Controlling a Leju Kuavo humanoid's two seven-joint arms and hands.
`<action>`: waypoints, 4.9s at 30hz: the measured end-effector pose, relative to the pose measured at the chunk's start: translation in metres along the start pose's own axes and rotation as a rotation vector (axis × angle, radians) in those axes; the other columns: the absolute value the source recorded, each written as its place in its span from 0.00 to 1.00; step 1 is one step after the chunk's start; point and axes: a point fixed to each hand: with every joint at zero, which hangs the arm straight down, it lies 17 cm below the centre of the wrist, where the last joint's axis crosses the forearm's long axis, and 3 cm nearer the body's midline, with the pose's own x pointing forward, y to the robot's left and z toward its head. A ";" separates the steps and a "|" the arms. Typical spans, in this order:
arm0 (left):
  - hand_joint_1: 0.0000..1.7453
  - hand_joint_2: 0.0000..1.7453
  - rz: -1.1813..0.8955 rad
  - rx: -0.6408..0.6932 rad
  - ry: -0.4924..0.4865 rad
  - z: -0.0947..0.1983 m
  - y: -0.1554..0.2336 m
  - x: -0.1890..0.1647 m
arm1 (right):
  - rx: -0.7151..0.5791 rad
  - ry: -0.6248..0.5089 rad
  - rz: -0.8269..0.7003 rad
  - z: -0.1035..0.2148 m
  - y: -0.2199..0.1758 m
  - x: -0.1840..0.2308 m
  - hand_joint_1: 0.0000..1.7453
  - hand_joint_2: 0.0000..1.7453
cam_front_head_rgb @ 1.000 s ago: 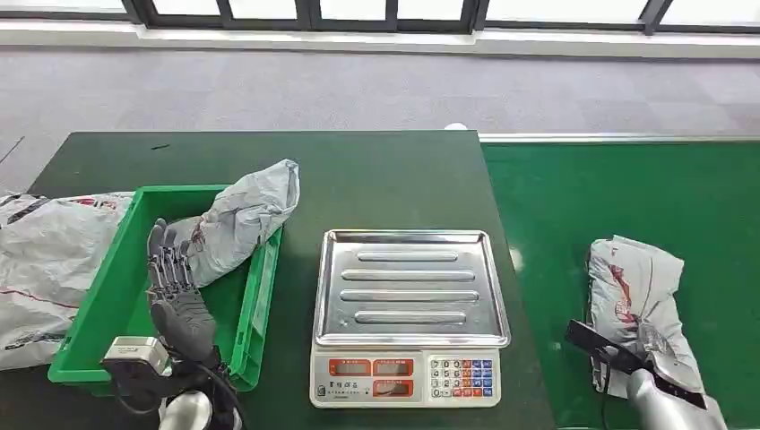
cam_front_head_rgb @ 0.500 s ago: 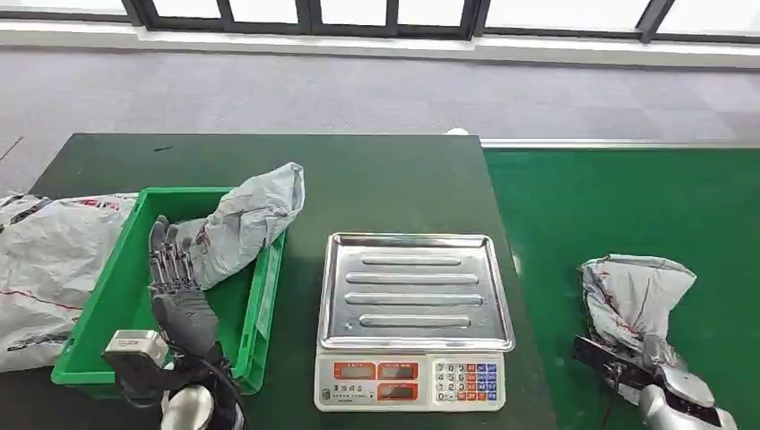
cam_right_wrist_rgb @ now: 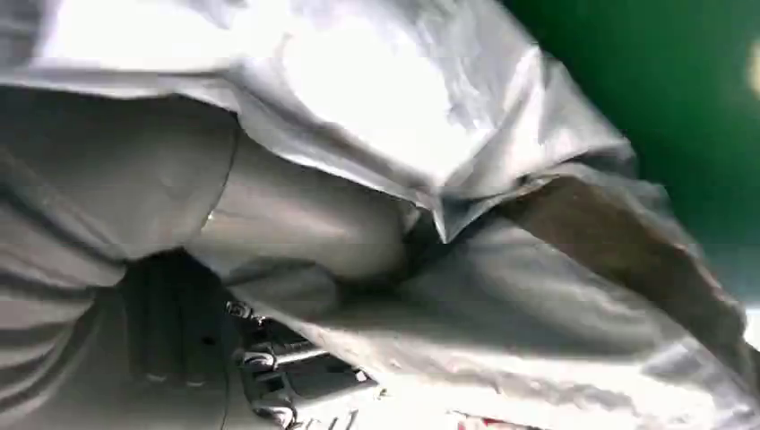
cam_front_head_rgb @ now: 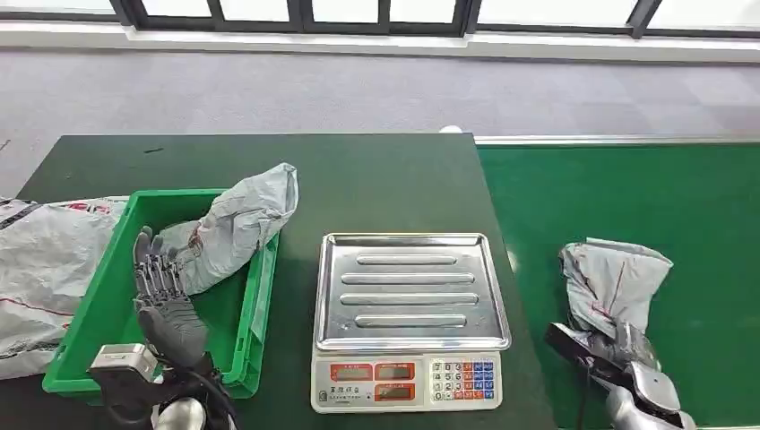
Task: Moved the parcel from conveyor to table for the left to box.
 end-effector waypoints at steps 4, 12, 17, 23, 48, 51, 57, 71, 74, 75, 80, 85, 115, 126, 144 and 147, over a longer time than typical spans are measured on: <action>0.00 0.00 -0.008 0.010 0.001 0.003 0.006 0.002 | -0.176 -0.093 -0.141 -0.004 -0.050 0.050 1.00 1.00; 0.00 0.00 0.002 0.012 0.006 0.004 0.009 0.003 | -0.295 -0.154 -0.242 0.006 -0.089 0.078 1.00 1.00; 0.00 0.00 0.003 0.011 0.005 0.003 0.011 0.002 | -0.318 -0.168 -0.263 0.013 -0.094 0.083 1.00 1.00; 0.00 0.00 0.000 0.013 0.005 0.003 0.012 0.002 | -0.325 -0.172 -0.271 0.016 -0.095 0.086 1.00 1.00; 0.00 0.00 0.041 -0.020 0.011 -0.009 -0.007 -0.011 | -0.623 -0.824 -0.708 0.104 -0.280 0.293 1.00 1.00; 0.00 0.00 0.038 -0.018 0.016 -0.008 -0.007 -0.013 | -0.564 -0.863 -0.722 0.108 -0.273 0.314 1.00 1.00; 0.00 0.00 0.033 -0.011 0.022 -0.007 -0.007 -0.015 | -0.405 -0.913 -0.766 0.111 -0.245 0.354 1.00 1.00; 0.00 0.00 -0.010 0.018 0.036 -0.002 0.000 -0.019 | 0.107 -0.871 -0.684 0.125 -0.079 0.426 0.02 1.00; 0.00 0.00 -0.013 0.019 0.041 -0.001 0.000 -0.021 | 0.139 -0.879 -0.688 0.131 -0.071 0.428 0.02 1.00; 0.00 0.00 -0.015 0.021 0.042 0.000 0.001 -0.021 | 0.146 -0.879 -0.692 0.132 -0.069 0.428 0.02 1.00; 0.00 0.00 -0.021 0.024 0.049 0.002 0.002 -0.022 | 0.160 -0.886 -0.695 0.136 -0.067 0.430 0.00 1.00; 0.00 0.00 -0.031 0.033 0.049 0.003 0.004 -0.022 | 0.160 -0.899 -0.727 0.140 -0.070 0.431 0.00 1.00; 0.00 0.00 -0.216 0.096 -0.017 0.002 0.021 -0.006 | -0.184 -1.088 -1.123 0.228 -0.166 0.349 0.00 1.00; 0.00 0.00 -0.384 -0.232 -0.118 -0.013 -0.064 -0.002 | -0.401 -1.110 -1.294 0.264 -0.219 0.284 0.00 1.00; 0.00 1.00 -0.881 -1.362 0.072 0.072 -0.202 -0.214 | -0.546 -1.233 -1.339 0.291 -0.280 0.259 0.00 1.00; 0.00 1.00 -0.940 -1.452 0.086 0.082 -0.200 -0.229 | -0.540 -1.244 -1.338 0.292 -0.281 0.260 0.00 1.00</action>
